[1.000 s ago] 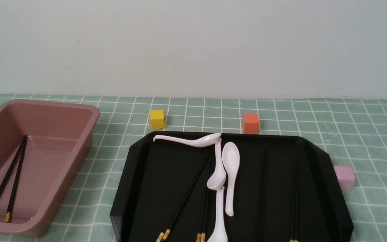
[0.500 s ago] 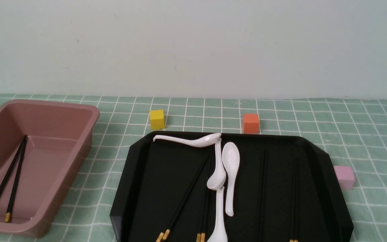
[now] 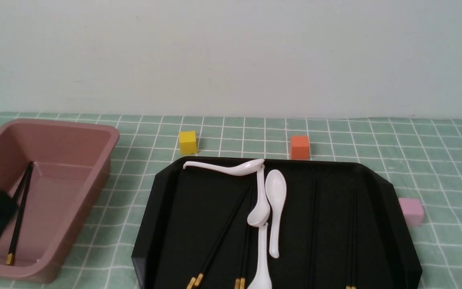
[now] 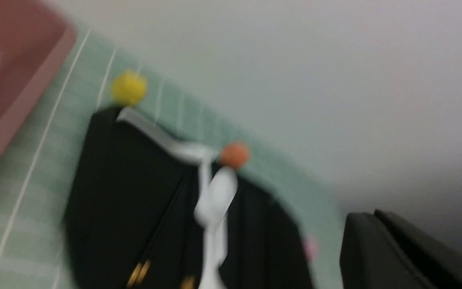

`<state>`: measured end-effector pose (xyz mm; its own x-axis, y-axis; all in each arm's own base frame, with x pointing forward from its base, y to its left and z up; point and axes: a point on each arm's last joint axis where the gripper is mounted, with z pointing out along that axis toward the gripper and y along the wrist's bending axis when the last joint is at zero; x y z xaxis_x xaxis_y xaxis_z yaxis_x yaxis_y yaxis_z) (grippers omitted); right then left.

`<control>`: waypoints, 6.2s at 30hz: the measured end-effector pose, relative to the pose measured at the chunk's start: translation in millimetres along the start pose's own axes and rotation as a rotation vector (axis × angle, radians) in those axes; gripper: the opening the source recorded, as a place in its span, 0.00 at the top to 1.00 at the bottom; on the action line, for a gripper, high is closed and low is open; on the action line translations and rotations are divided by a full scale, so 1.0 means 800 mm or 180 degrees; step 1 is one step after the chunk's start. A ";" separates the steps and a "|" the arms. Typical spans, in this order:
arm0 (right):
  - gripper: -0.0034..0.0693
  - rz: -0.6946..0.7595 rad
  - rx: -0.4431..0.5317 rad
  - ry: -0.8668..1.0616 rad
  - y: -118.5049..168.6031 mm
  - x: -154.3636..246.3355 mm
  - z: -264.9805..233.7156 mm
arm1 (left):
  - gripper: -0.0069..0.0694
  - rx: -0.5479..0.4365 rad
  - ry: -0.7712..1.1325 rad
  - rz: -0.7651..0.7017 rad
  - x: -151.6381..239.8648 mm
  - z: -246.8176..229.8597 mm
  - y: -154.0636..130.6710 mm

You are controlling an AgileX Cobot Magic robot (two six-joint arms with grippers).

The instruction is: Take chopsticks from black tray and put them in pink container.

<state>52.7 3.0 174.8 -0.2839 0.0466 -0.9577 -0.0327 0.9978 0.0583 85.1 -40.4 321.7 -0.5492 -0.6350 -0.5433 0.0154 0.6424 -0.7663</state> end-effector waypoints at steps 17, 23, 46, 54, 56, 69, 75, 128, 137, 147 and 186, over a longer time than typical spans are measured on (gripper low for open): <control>0.62 0.0000 0.0000 0.0000 0.000 0.000 0.000 | 0.93 -0.1247 0.2974 0.0524 0.039 0.198 0.009; 0.62 0.0000 0.0000 0.0000 0.000 0.000 0.000 | 0.87 -0.1453 0.2801 0.1224 0.048 0.240 -0.031; 0.62 0.0000 0.0000 0.0000 0.000 0.000 0.000 | 0.44 -0.1811 0.2797 0.2477 0.097 0.379 0.010; 0.62 0.0000 0.0000 0.0000 0.000 0.000 0.000 | 0.44 -0.1784 0.2797 0.2504 0.105 0.392 0.018; 0.62 0.0000 0.0000 0.0000 0.000 0.000 0.000 | 0.44 -0.1790 0.2804 0.2507 0.107 0.394 0.020; 0.62 0.0000 0.0000 0.0000 0.000 0.000 0.000 | 0.44 -0.1780 0.2803 0.2511 0.108 0.396 0.022; 0.62 0.0000 0.0000 0.0000 0.000 0.000 0.000 | 0.46 -0.1742 0.2854 0.2512 0.111 0.397 0.023; 0.62 0.0000 0.0000 0.0000 0.000 0.000 0.000 | 0.76 -0.2741 0.1326 0.0804 -0.188 0.232 0.131; 0.62 0.0000 0.0000 0.0000 0.000 0.000 0.000 | 0.65 -0.2847 0.1500 0.0861 -0.179 0.264 0.169; 0.62 0.0000 0.0000 0.0000 0.000 0.000 0.000 | 0.74 -0.2814 0.1738 0.0885 -0.166 0.246 0.133; 0.62 0.0023 0.0000 0.0000 0.000 0.000 0.000 | 0.93 -0.0474 -0.0114 0.1503 0.048 0.011 0.083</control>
<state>52.7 3.0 174.8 -0.2841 0.0537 -0.9573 -0.0307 0.9974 0.0651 72.5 -26.4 247.0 -0.4820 -0.2726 -0.8327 0.1346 0.9161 -0.3778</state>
